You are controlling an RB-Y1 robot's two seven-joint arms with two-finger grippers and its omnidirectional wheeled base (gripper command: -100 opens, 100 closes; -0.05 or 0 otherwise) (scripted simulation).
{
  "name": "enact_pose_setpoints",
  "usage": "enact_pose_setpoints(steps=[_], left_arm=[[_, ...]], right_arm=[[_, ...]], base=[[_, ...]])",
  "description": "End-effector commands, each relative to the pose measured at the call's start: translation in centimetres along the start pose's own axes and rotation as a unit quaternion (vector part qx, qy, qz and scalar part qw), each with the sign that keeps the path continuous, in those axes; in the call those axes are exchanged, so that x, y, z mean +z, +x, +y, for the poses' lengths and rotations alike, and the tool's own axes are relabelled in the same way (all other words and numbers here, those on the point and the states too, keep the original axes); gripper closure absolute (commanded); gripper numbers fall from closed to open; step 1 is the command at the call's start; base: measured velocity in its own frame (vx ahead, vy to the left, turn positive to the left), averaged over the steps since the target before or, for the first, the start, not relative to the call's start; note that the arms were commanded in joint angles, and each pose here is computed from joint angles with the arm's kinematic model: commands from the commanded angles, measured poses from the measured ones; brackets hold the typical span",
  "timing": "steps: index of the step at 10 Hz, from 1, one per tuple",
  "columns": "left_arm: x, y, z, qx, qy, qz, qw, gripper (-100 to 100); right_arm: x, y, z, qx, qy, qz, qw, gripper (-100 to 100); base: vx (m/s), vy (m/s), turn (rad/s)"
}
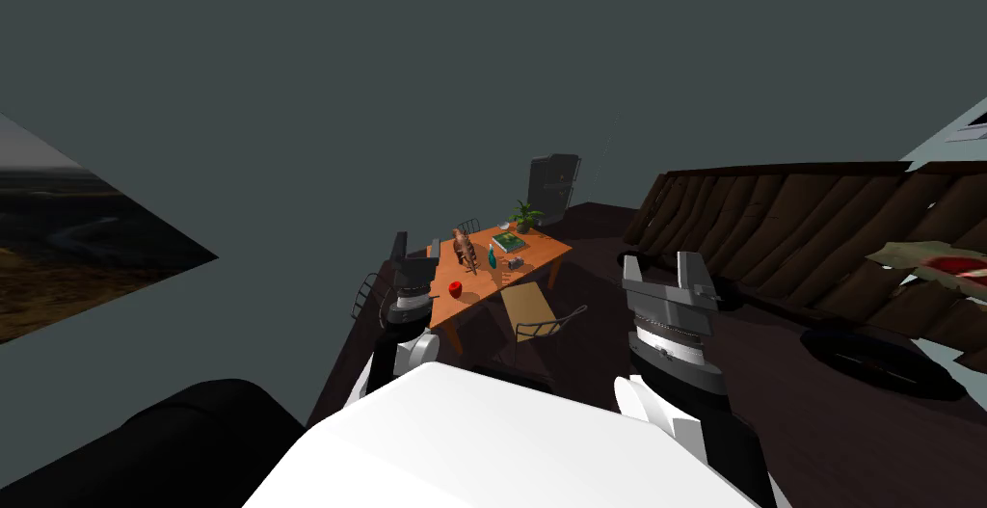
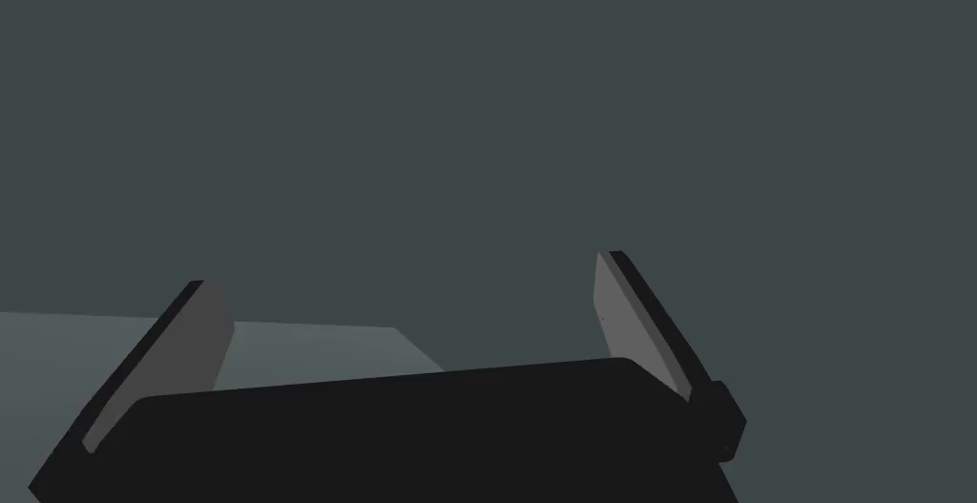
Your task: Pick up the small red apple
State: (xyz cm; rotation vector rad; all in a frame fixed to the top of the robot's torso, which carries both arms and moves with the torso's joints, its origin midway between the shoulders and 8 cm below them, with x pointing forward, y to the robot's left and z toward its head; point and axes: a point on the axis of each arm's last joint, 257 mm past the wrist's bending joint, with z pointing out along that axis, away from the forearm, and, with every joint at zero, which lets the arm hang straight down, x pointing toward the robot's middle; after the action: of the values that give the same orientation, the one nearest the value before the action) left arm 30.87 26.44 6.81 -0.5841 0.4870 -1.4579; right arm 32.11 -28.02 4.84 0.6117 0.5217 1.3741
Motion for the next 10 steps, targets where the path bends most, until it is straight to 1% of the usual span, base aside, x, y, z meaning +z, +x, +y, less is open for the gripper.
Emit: enact_pose_setpoints(steps=[1, 3, 5, 7, 9, 10], left_arm=[[-0.2, 0.2, 1.5, 0.007, -0.018, 0.015, 0.9997, -100], [-0.5, 0.0, 3.4, 0.017, -0.041, 0.025, 0.9987, -100], [-0.9, -0.5, 5.9, 0.030, -0.070, 0.032, 0.9966, -100], [-1.5, -1.5, 8.8, 0.046, -0.103, 0.036, 0.9930, -100], [-2.1, -2.9, 11.7, 0.064, -0.136, 0.035, 0.9880, -100], [-2.2, -2.9, 11.8, 0.064, -0.138, 0.035, 0.9878, -100]], right_arm=[[0.0, 0.0, 0.0, 0.000, 0.000, 0.000, 1.0000, 0], [0.0, 0.0, 0.0, 0.000, 0.000, 0.000, 1.0000, 0], [0.0, 0.0, 0.0, 0.000, 0.000, 0.000, 1.0000, 0], [0.0, 0.0, 0.0, 0.000, 0.000, 0.000, 1.0000, 0], [0.0, 0.0, 0.0, 0.000, 0.000, 0.000, 1.0000, 0], [0.0, 0.0, 0.0, 0.000, 0.000, 0.000, 1.0000, 0]], base=[[-0.013, -0.027, -0.034], [-0.022, -0.049, -0.028], [-0.025, -0.056, -0.045], [-0.037, -0.081, -0.046], [-0.046, -0.094, -0.057], [-0.036, -0.071, -0.016]])
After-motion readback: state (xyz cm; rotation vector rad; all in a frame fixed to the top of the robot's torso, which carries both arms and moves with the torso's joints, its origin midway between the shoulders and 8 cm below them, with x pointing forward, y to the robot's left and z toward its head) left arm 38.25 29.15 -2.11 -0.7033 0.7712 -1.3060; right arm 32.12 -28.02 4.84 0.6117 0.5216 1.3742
